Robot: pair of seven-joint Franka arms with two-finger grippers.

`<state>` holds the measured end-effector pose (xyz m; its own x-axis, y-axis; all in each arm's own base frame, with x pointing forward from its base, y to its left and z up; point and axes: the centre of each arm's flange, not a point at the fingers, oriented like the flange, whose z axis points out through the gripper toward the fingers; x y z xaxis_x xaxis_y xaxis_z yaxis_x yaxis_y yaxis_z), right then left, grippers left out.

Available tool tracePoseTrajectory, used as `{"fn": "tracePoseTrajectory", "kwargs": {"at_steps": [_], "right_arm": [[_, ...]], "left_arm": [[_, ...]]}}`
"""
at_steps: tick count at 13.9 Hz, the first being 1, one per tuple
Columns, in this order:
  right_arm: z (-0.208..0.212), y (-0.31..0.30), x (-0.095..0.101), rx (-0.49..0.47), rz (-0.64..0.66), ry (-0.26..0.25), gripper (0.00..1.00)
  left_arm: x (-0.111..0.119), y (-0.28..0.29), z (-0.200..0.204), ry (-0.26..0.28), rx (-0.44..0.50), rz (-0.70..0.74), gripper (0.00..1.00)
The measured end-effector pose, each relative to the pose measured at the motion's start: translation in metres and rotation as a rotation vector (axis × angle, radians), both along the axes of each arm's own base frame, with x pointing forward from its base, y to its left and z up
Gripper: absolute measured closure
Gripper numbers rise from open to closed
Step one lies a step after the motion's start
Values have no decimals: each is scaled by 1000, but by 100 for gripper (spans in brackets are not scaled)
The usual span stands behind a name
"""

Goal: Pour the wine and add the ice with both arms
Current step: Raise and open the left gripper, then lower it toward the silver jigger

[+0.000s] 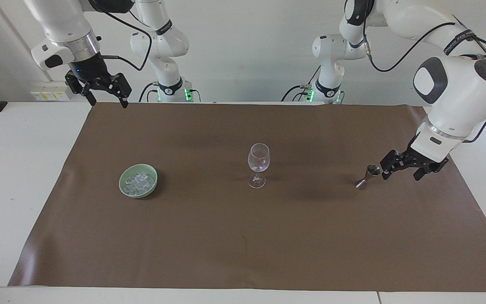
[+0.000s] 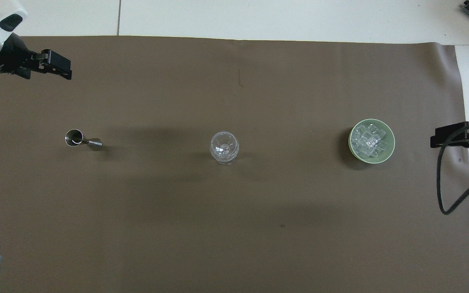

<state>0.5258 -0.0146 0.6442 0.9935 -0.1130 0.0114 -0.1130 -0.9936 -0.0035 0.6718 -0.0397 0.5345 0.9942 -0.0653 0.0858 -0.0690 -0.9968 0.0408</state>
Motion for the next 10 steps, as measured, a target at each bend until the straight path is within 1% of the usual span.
{"fn": "tracePoseTrajectory", "kwargs": {"at_steps": [4,8,10], "right_arm": [[0,0,0,0,0,0,0],[0,0,0,0,0,0,0],[0,0,0,0,0,0,0]], "left_arm": [[-7,4,3,1,0,6,0],[-8,6,4,2,-23,15,0],[-8,17,4,3,-26,32,0]]}}
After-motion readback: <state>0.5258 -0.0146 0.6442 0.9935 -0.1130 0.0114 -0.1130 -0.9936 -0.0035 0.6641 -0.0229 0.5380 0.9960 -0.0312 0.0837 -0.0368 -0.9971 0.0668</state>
